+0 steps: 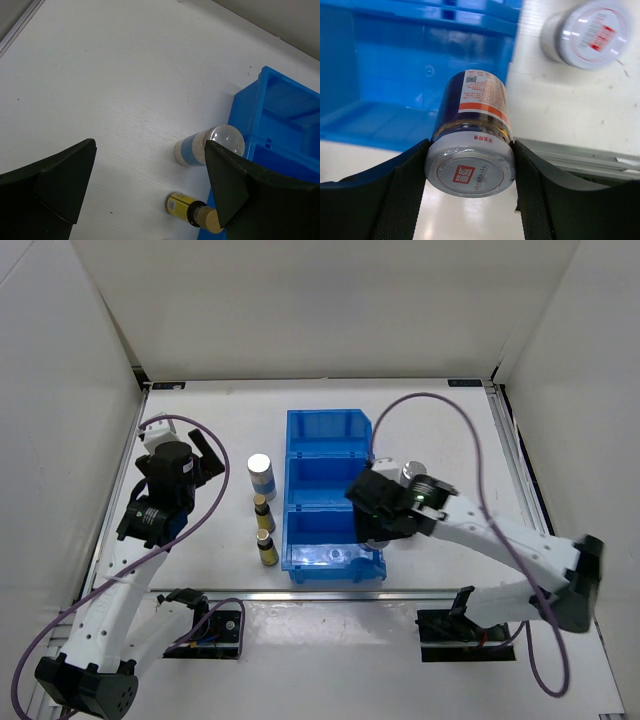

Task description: Organize the condiment bottles

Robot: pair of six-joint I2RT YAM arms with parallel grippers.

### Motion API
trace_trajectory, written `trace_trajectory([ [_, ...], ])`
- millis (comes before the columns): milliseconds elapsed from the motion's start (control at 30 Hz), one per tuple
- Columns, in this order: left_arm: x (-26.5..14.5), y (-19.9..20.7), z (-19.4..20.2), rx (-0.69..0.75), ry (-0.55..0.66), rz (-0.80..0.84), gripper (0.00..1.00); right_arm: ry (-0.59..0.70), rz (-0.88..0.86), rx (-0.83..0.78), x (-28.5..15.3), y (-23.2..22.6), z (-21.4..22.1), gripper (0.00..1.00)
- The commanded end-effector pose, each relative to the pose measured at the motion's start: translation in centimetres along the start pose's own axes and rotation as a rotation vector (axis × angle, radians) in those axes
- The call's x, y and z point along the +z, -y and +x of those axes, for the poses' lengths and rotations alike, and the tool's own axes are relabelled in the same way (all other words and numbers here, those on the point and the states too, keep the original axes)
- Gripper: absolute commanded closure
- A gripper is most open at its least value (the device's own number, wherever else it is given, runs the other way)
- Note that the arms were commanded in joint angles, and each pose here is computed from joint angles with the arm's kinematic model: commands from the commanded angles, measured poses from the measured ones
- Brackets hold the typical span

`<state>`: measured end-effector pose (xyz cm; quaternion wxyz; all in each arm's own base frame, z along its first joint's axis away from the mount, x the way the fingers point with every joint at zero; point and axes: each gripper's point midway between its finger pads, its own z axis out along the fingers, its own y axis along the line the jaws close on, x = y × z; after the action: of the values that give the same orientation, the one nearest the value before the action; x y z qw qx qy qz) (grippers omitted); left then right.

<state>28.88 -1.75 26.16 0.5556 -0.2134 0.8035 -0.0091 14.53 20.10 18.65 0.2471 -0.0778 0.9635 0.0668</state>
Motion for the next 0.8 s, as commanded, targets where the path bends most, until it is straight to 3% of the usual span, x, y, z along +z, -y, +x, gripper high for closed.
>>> trace_trajectory([
  [0, -0.2, 0.0, -0.5, -0.009, 0.018, -0.005, 0.00, 0.057, -0.008, -0.044, 1.8, -3.2, -2.2, 0.96],
  [133, -0.2, 0.0, -0.5, -0.009, 0.018, -0.005, 0.00, 0.014, -0.010, -0.076, 4.8, -5.3, -1.8, 0.96],
  [367, -0.2, 0.0, -0.5, -0.009, 0.018, -0.005, 0.00, -0.080, 0.036, -0.101, 9.3, -6.0, 0.2, 0.79],
  [467, -0.2, 0.0, -0.5, -0.009, 0.018, -0.005, 0.00, -0.108, 0.052, -0.110, 10.3, -5.9, 1.0, 0.63],
  [500, -0.2, 0.0, -0.5, -0.009, 0.018, -0.005, 0.00, -0.117, 0.062, -0.114, 10.7, -5.9, 1.2, 0.51],
  [567, -0.2, 0.0, -0.5, -0.009, 0.018, -0.005, 0.00, -0.139, 0.086, -0.114, 10.5, -5.3, 1.7, 0.38],
  [600, -0.2, 0.0, -0.5, -0.009, 0.018, -0.005, 0.00, -0.139, 0.086, -0.114, 10.3, -5.3, 1.6, 0.16],
  [633, -0.2, 0.0, -0.5, -0.009, 0.018, -0.005, 0.00, -0.120, 0.081, -0.110, 9.6, -5.3, 1.0, 0.05],
  [667, -0.2, 0.0, -0.5, -0.009, 0.018, -0.005, 0.00, -0.108, 0.082, -0.108, 9.0, -5.3, 0.5, 0.00],
  [767, -0.2, 0.0, -0.5, -0.009, 0.018, -0.005, 0.00, -0.008, 0.129, -0.111, 5.0, -3.8, -2.7, 0.00],
])
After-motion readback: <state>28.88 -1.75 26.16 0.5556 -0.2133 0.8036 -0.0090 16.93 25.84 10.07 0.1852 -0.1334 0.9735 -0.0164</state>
